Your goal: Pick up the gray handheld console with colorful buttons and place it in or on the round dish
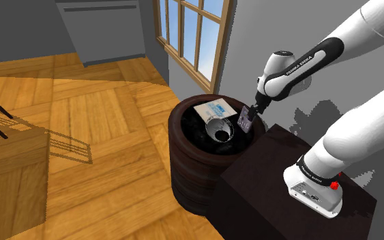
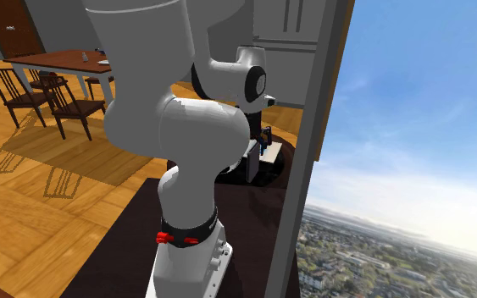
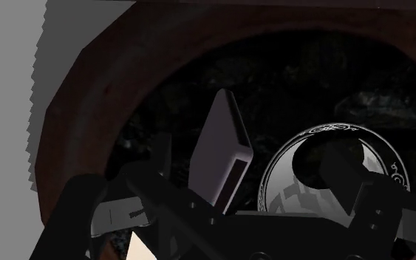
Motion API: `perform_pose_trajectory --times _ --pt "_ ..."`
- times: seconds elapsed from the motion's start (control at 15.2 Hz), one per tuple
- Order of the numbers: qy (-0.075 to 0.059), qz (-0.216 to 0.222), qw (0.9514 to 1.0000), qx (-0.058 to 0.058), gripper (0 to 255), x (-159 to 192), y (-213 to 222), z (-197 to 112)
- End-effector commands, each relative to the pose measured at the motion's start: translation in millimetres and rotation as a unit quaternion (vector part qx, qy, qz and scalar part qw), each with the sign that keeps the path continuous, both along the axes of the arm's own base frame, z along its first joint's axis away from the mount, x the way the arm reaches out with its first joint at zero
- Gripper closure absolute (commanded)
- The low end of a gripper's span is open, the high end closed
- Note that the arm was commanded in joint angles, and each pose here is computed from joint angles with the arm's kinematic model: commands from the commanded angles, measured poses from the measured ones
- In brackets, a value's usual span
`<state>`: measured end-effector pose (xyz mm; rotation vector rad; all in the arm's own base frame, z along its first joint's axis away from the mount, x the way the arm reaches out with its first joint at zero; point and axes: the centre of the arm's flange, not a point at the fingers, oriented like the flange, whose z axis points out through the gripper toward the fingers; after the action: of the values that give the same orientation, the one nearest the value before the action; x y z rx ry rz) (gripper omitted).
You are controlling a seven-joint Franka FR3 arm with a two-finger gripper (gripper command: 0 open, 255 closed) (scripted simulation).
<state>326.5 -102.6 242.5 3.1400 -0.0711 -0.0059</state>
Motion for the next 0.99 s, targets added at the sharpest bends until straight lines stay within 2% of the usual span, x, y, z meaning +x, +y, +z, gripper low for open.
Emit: perform_pose_trajectory --times 0.0,0.33,0.79,0.86,0.92 --pt "-0.001 0.000 1.0000 -0.001 0 -0.7 -1.3 -12.0" --pt "-0.001 0.000 1.0000 -0.001 0 -0.7 -1.4 -36.1" --pt "-0.001 0.000 1.0000 -0.001 0 -0.7 -1.4 -36.1" --pt "-0.001 0.000 1.0000 -0.001 255 -0.7 -1.4 -36.1" --pt "-0.001 0.000 1.0000 -0.001 255 -0.7 -1.4 -36.1"
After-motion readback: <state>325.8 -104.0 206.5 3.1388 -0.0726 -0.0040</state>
